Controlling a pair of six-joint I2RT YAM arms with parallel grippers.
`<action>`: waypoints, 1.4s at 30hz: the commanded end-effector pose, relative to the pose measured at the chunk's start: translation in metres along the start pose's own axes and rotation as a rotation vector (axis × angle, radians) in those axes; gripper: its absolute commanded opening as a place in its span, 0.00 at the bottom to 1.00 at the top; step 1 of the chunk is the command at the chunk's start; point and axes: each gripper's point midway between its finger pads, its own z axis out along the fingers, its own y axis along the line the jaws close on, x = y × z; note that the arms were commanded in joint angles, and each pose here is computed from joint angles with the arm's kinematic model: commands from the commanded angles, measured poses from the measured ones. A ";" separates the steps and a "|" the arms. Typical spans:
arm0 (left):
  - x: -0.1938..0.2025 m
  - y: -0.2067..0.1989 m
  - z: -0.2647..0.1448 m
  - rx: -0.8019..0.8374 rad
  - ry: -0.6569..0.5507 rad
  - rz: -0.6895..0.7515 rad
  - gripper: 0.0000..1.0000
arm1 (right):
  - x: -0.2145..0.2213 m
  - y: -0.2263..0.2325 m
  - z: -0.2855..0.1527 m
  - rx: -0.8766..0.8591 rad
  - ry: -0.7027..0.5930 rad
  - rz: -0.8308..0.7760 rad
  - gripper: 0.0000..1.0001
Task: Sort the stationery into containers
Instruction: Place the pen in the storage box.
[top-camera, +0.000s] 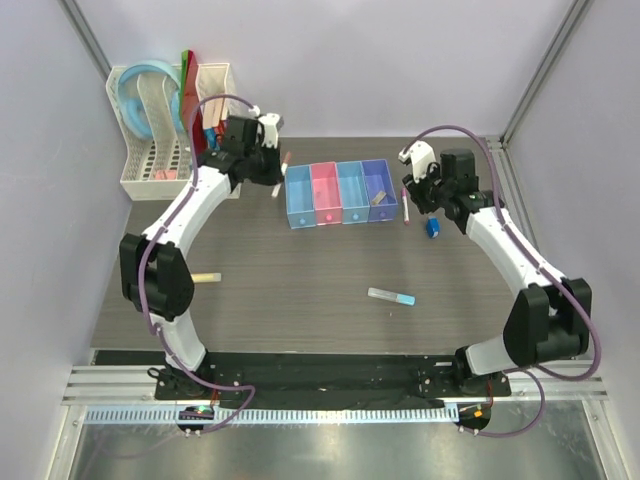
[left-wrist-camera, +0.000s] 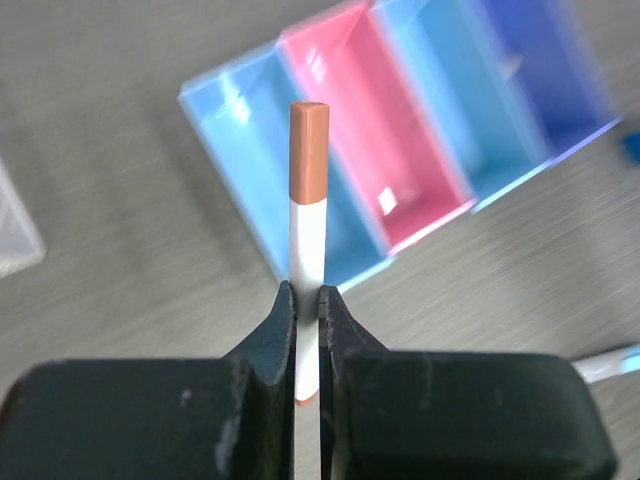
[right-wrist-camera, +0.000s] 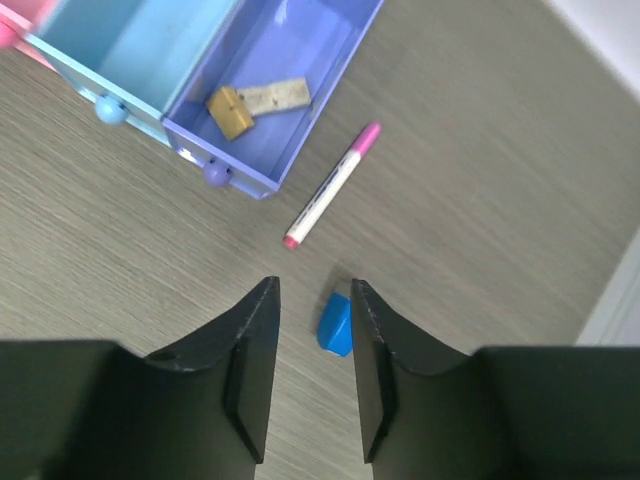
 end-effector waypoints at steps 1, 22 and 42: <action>-0.068 -0.038 -0.001 0.178 -0.198 -0.134 0.00 | 0.006 -0.006 0.026 0.050 0.018 0.104 0.42; -0.046 -0.004 0.119 0.094 -0.098 -0.301 0.00 | 0.016 -0.015 0.092 0.171 0.031 0.262 0.47; -0.011 0.005 0.127 0.063 -0.007 -0.296 0.06 | 0.069 -0.007 0.163 0.205 0.179 0.333 0.42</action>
